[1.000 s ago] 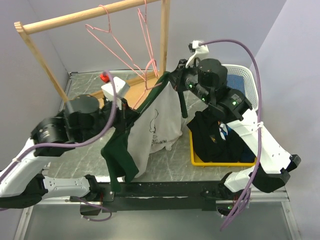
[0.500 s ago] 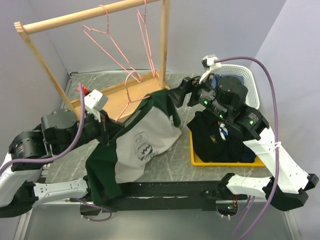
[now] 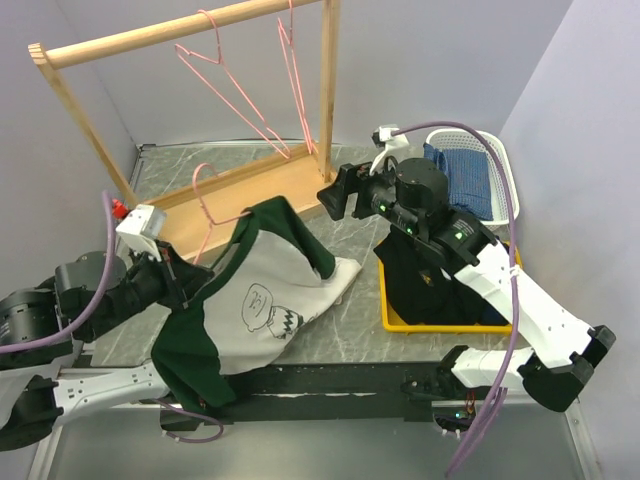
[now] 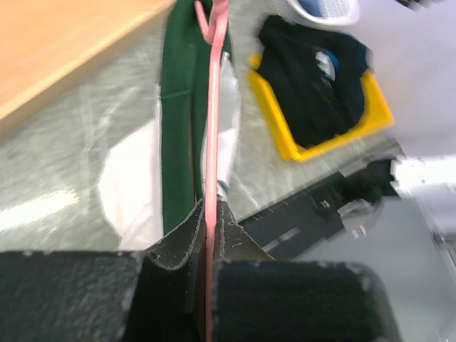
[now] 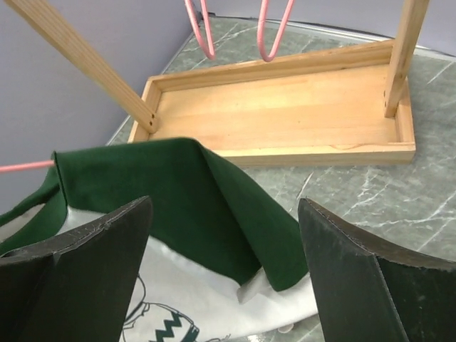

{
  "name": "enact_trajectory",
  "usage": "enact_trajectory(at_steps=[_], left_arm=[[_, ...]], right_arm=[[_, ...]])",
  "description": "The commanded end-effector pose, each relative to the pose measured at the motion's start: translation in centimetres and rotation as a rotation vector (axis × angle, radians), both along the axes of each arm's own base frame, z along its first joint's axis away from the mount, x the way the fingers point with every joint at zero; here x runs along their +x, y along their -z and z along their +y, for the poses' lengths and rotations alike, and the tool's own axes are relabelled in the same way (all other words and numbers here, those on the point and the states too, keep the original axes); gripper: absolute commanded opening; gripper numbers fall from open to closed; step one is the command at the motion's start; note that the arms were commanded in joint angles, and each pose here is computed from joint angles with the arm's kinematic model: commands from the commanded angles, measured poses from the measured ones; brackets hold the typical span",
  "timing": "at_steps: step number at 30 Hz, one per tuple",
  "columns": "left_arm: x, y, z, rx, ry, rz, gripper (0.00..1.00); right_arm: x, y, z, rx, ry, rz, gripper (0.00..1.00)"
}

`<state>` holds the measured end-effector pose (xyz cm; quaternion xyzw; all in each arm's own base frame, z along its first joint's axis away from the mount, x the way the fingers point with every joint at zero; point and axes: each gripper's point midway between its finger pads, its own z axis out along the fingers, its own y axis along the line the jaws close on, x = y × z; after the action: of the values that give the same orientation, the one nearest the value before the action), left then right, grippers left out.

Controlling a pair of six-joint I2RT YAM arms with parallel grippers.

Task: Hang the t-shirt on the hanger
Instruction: Place the T-shirt on the hanger, then place the hanger at the clothesline.

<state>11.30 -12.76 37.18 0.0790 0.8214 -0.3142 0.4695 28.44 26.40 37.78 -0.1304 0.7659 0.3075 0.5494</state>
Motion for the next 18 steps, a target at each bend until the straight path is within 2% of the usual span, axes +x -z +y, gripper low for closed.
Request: enact_trajectory(at_steps=[1,7,11,13,14,15,18], left_arm=[[2.3,-0.1,2.5,-0.014,-0.247,0.017,0.01],[6.0,-0.5,4.9,0.115,-0.538,-0.036,0.01],[8.2,-0.2,3.8,0.238,-0.585,-0.073,0.01],[9.9,0.1,2.2,0.236,-0.566,-0.059,0.01],[11.2,0.6,3.7,0.29,-0.608,-0.058,0.02],[12.4,-0.6,3.5,0.223,-0.618,-0.093,0.01],[13.7,-1.7,5.1,0.225,-0.641,-0.127,0.01]], right_arm=[[0.7,-1.8,0.3,0.079,0.01,-0.043,0.9],[0.5,1.4,0.6,0.093,0.003,0.017,0.9],[-0.1,3.1,1.0,0.101,-0.022,0.05,0.9],[-0.2,3.8,1.1,0.104,-0.027,0.065,0.89],[-0.3,3.9,1.1,0.106,-0.029,0.069,0.89],[-0.6,3.9,1.2,0.111,-0.039,0.07,0.89],[-0.9,4.3,1.2,0.12,-0.047,0.081,0.89]])
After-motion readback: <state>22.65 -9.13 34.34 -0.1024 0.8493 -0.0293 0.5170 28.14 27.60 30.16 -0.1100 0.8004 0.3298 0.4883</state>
